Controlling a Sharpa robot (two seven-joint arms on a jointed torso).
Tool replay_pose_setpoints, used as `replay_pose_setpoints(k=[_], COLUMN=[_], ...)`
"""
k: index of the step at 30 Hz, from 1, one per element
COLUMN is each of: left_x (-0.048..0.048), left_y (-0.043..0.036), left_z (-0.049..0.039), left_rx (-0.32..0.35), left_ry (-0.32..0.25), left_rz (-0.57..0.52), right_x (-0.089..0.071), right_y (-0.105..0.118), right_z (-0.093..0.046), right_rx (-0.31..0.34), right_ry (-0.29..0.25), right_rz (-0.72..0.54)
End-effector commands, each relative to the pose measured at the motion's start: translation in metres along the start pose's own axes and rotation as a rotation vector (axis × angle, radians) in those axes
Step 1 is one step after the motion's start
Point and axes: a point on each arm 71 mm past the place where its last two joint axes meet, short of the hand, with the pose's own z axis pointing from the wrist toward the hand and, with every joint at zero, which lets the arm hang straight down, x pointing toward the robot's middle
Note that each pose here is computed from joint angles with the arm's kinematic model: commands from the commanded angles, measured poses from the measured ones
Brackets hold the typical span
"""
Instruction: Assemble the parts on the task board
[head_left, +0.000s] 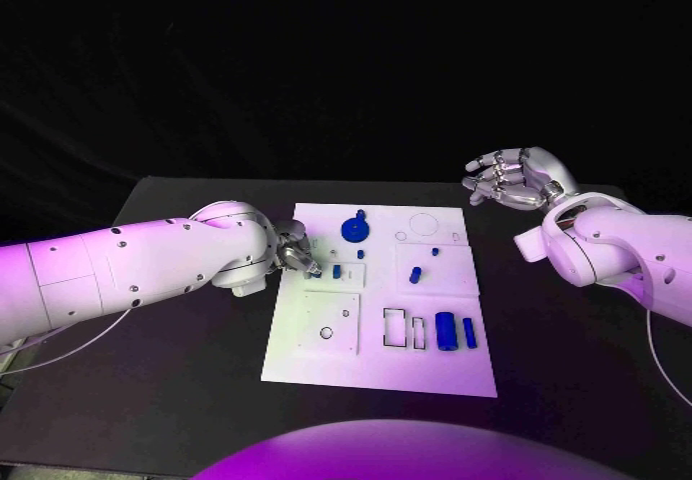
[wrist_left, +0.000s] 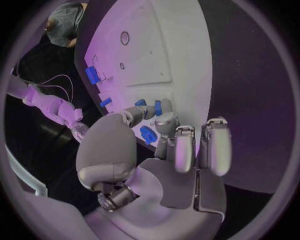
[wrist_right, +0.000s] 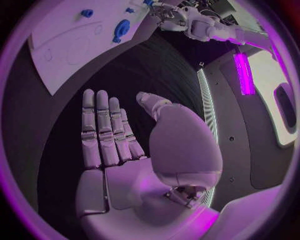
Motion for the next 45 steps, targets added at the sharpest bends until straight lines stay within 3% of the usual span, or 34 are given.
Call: replay_pose_setpoints(k=[1,45], left_x=[0.0093,0.0062], left_y=[-0.0013,0.0005], left_z=[0.0018,0.0047], left_rx=[-0.004,-0.014], left_ry=[0.07,0.062], left_rz=[0.01,0.027], right_x=[0.0019,0.0013], right_y=[0.0007,0.0], right_z=[0.0,-0.001], right_rx=[-0.009,-0.009], right_ry=[0.016,0.015], right_rz=[0.001,0.0])
